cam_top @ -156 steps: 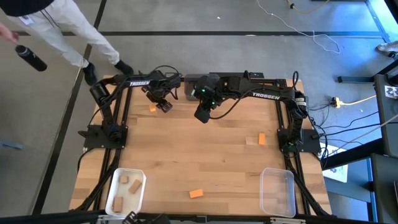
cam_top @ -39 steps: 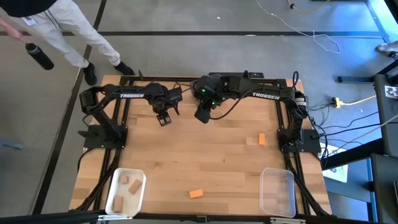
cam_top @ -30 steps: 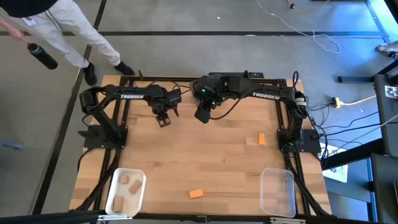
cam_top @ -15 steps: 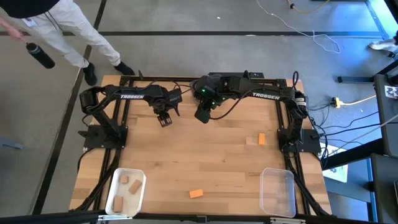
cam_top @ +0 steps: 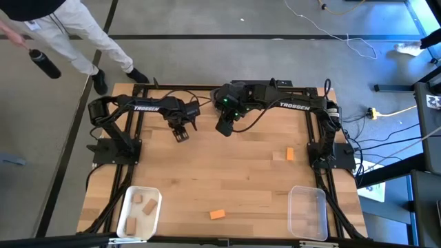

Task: Sort & place blocks by color
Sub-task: Put the top orange block into the transparent bin

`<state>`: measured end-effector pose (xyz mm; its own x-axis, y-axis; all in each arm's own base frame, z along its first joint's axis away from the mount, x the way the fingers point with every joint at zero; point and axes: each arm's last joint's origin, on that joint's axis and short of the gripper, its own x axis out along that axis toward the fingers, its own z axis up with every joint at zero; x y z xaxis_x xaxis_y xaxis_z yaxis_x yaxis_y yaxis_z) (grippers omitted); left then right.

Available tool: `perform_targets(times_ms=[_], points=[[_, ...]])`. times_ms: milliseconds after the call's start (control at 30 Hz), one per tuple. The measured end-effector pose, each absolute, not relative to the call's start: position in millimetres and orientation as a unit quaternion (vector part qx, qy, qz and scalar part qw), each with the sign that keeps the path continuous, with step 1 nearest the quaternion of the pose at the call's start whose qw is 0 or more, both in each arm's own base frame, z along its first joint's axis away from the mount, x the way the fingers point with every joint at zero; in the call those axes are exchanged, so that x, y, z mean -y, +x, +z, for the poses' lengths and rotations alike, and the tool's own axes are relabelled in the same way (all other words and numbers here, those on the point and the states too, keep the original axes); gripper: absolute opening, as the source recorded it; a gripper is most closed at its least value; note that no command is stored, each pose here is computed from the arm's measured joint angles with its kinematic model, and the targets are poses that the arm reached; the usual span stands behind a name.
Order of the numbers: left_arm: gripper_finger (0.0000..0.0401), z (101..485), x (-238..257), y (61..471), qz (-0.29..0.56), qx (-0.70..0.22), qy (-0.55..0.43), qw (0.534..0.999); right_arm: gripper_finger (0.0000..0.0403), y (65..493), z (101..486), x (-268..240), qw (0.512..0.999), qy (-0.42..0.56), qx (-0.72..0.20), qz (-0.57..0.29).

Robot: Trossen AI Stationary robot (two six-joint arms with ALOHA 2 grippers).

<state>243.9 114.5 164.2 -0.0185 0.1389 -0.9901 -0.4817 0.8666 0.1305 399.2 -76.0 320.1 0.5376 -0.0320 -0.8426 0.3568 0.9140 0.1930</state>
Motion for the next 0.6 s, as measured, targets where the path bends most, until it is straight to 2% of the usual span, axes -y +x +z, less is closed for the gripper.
perform_targets(times_ms=[600], points=[[0.017, 159.1, -117.5, 252.1, 0.222, -0.655, -0.132, 0.71, 0.0184, 399.3, 320.1, 75.8, 0.859, 0.176, -0.467, -0.11]])
